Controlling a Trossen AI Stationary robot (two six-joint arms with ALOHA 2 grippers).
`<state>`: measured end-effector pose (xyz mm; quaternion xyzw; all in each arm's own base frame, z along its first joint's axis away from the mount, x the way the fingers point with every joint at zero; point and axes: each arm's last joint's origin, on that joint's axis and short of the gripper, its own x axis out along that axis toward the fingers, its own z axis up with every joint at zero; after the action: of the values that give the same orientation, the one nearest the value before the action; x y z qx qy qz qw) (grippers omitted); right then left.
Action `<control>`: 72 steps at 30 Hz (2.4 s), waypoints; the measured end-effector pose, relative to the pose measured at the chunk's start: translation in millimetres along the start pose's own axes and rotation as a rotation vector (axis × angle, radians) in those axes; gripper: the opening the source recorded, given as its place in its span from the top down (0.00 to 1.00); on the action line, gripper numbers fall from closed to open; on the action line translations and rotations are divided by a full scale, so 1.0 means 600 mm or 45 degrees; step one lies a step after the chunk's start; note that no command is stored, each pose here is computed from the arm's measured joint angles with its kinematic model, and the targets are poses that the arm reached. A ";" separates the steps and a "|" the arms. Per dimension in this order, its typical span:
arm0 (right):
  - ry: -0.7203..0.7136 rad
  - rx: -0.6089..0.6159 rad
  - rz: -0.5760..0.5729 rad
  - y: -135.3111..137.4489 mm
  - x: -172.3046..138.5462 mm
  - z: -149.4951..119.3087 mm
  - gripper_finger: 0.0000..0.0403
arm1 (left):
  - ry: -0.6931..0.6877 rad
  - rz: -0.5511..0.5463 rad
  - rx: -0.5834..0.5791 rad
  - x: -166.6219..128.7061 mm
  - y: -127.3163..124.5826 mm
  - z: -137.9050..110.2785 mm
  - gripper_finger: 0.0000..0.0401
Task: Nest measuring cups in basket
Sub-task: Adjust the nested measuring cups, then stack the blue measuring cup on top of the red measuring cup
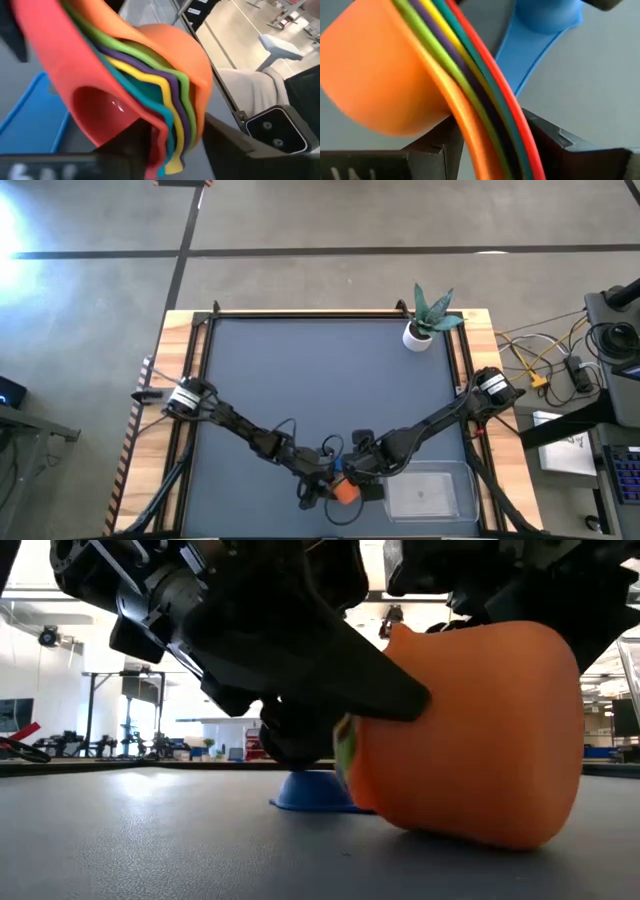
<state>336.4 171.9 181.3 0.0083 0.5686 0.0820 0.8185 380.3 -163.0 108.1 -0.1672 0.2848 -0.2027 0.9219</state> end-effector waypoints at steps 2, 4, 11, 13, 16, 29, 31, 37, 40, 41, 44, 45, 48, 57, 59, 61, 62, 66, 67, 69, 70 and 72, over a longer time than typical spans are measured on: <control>0.003 -0.016 -0.008 -0.001 0.000 -0.001 0.59 | 0.004 -0.019 0.018 0.004 -0.001 0.002 0.77; 0.003 -0.016 -0.019 -0.001 -0.002 0.001 0.59 | -0.001 -0.039 0.053 0.006 -0.004 0.007 0.88; -0.015 -0.006 -0.004 0.003 -0.047 0.014 0.59 | 0.046 -0.021 0.094 0.006 -0.017 0.027 0.88; -0.031 -0.004 0.005 0.003 -0.066 0.013 0.59 | 0.071 0.019 0.125 0.002 -0.026 0.041 0.88; -0.086 0.002 0.025 0.002 -0.100 0.013 0.59 | 0.138 0.093 0.197 -0.009 -0.044 0.063 0.88; -0.467 0.025 -0.061 0.002 -0.250 -0.005 0.59 | 0.686 0.820 0.358 -0.100 -0.075 0.076 0.88; -0.484 0.028 -0.072 0.000 -0.257 -0.008 0.59 | 0.759 0.945 0.339 -0.116 -0.068 0.067 0.88; -0.557 0.007 -0.116 0.000 -0.273 -0.009 0.59 | 0.965 1.094 0.289 -0.143 -0.048 0.015 0.88; -0.551 0.006 -0.148 -0.003 -0.267 -0.007 0.59 | 1.004 1.110 0.312 -0.148 -0.044 0.005 0.88; -0.545 -0.002 -0.164 -0.004 -0.265 -0.006 0.59 | 1.030 1.112 0.330 -0.151 -0.044 0.002 0.88; -0.538 -0.012 -0.171 -0.004 -0.261 -0.006 0.59 | 1.150 1.111 0.387 -0.162 -0.045 -0.002 0.88; -0.536 -0.013 -0.168 -0.004 -0.261 -0.006 0.59 | 1.191 1.106 0.395 -0.165 -0.046 0.000 0.88; -0.539 -0.010 -0.177 -0.006 -0.261 -0.005 0.59 | 1.255 1.076 0.406 -0.170 -0.054 0.012 0.88; -0.537 -0.004 -0.179 -0.006 -0.260 -0.006 0.59 | 1.241 0.932 0.425 -0.159 -0.066 0.030 0.85; -0.538 -0.002 -0.180 -0.006 -0.260 -0.006 0.59 | 1.238 0.940 0.417 -0.159 -0.065 0.029 0.75; -0.537 -0.002 -0.179 -0.006 -0.260 -0.006 0.59 | 1.223 0.947 0.407 -0.157 -0.065 0.029 0.63; -0.536 -0.002 -0.178 -0.006 -0.260 -0.006 0.59 | 1.219 0.950 0.406 -0.157 -0.065 0.029 0.58; -0.532 0.000 -0.180 -0.006 -0.259 -0.007 0.59 | 1.198 0.953 0.392 -0.156 -0.067 0.035 0.42; -0.531 0.000 -0.180 -0.006 -0.258 -0.007 0.59 | 1.186 0.951 0.390 -0.156 -0.069 0.038 0.39; -0.531 0.002 -0.181 -0.006 -0.258 -0.007 0.59 | 1.175 0.947 0.389 -0.156 -0.072 0.043 0.36; -0.530 0.002 -0.181 -0.006 -0.257 -0.007 0.59 | 1.167 0.948 0.385 -0.156 -0.075 0.047 0.35; -0.529 0.003 -0.181 -0.006 -0.257 -0.007 0.59 | 1.143 0.947 0.374 -0.159 -0.081 0.058 0.35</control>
<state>280.4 145.7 322.6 -0.0142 0.3870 0.0201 0.9217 315.4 -153.6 199.3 0.1749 0.6546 0.0455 0.7341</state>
